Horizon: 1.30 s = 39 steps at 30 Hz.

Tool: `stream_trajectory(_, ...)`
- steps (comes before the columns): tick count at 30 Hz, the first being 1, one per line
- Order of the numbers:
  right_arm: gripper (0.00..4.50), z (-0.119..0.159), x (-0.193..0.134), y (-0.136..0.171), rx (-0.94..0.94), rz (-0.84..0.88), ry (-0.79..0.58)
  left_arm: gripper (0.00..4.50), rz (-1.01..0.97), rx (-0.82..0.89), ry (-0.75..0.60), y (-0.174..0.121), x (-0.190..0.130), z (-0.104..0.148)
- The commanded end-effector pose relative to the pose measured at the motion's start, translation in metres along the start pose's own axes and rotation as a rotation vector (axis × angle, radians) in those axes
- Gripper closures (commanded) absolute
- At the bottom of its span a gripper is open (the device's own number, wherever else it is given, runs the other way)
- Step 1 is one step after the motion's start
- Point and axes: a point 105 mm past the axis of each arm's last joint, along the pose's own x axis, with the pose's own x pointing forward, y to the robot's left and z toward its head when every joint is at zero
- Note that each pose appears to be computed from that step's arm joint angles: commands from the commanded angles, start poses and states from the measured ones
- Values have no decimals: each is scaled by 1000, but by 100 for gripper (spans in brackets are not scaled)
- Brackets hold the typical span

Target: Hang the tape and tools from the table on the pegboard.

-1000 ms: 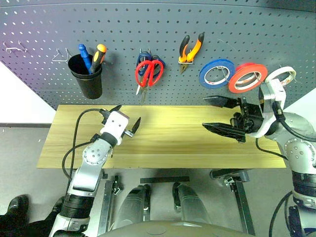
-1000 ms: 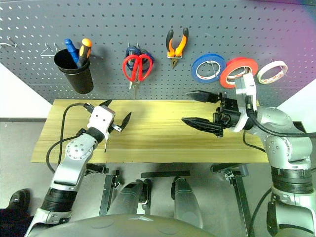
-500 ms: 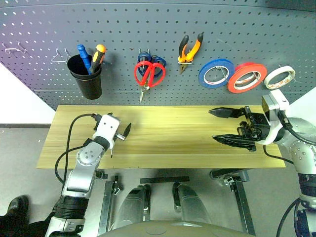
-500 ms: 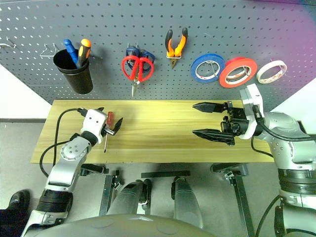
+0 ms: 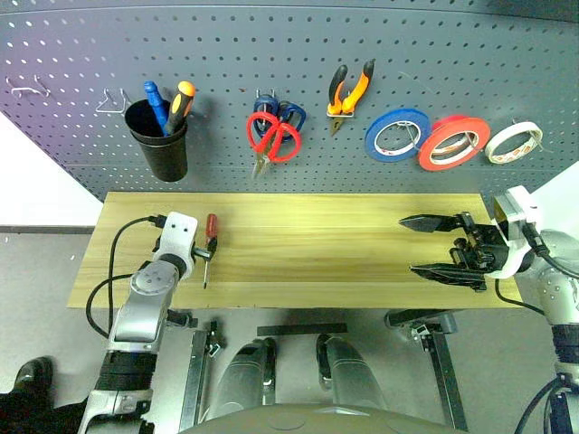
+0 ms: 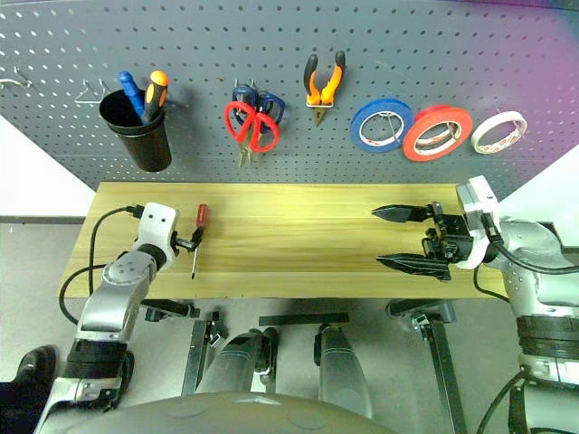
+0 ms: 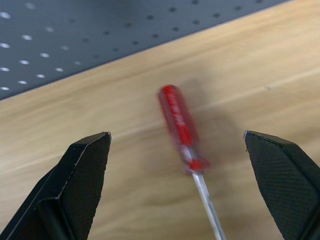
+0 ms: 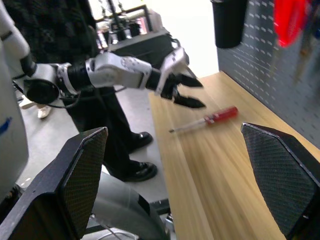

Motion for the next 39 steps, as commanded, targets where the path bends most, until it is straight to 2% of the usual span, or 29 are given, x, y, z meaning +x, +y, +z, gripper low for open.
stream_trajectory(1, 0, 3, -3, 3, -40, 3, 9, 4, 3, 2, -27, 2, 10, 8)
stream_trajectory(6, 0, 4, -9, 4, -41, -24, 24, 4, 5, -47, 27, -3, 30, 2)
stream_trajectory(14, 0, 8, -14, 6, -30, -36, 27, 4, -7, -85, 53, -13, 44, 3)
stream_trajectory(31, 0, 16, -6, 7, -62, -30, 15, 4, 103, -206, 214, -8, 39, -15)
stream_trajectory(39, 0, 16, -5, 7, -50, -22, 14, 4, 132, -217, 230, -8, 41, -10)
